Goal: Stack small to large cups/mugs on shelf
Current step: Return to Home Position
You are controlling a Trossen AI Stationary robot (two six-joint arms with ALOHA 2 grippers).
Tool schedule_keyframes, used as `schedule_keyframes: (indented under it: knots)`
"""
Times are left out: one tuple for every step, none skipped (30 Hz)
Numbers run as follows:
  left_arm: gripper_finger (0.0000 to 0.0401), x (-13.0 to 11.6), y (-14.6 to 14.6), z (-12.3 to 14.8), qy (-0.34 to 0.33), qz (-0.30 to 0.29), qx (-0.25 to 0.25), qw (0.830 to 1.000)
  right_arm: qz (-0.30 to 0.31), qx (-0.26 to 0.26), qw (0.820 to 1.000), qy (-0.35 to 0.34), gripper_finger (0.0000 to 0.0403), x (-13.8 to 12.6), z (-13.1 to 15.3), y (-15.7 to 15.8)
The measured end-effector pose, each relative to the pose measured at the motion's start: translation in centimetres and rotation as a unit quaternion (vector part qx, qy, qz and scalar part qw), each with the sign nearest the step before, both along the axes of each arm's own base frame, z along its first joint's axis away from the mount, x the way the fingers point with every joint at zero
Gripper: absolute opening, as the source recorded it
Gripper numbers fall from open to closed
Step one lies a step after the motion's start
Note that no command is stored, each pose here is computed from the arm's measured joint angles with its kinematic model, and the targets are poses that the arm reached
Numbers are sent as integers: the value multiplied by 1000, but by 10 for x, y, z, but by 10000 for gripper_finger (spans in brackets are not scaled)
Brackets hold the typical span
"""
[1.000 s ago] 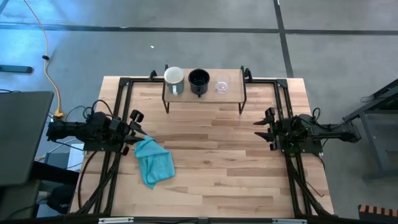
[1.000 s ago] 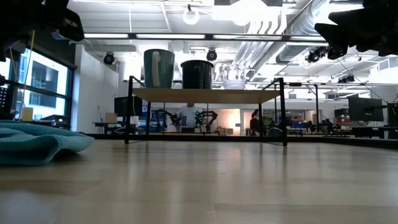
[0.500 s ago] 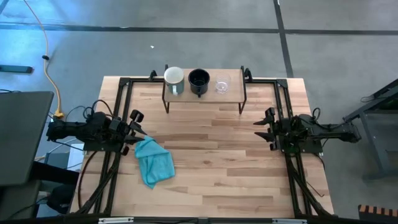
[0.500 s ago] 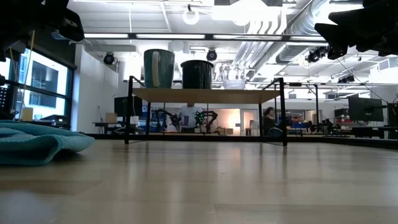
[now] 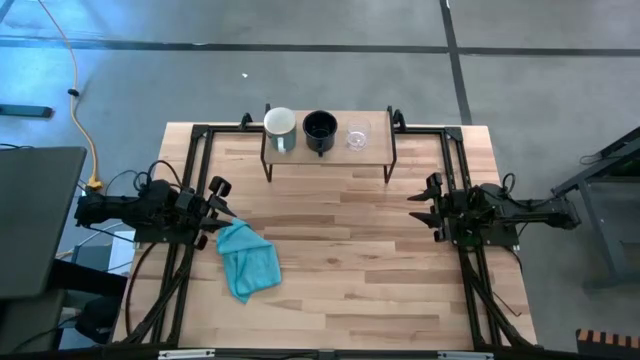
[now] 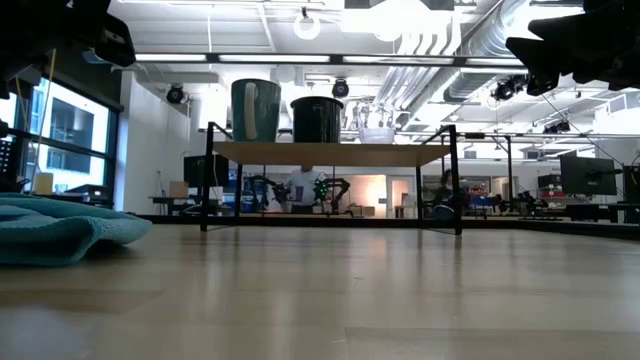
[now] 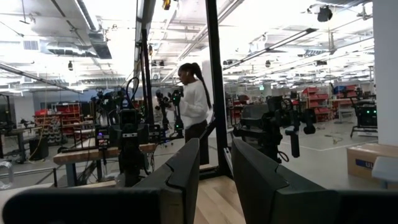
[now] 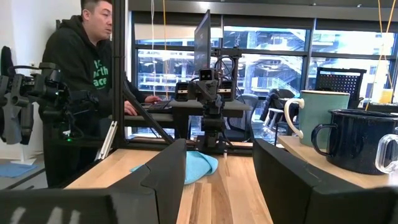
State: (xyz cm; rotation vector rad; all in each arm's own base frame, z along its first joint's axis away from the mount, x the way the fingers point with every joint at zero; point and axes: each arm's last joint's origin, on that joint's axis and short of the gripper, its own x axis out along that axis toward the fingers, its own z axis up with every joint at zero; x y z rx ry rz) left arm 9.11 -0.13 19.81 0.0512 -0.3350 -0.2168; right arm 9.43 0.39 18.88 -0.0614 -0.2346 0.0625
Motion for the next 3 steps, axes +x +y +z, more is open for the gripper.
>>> schedule_keyframes:
  knots:
    - [83,0,0,0,0,0,0,1000,0,0,1000,0,179,0,0,0]
    - [83,0,0,0,0,0,0,1000,0,0,1000,0,179,0,0,0]
    - [83,0,0,0,0,0,0,1000,0,0,1000,0,179,0,0,0]
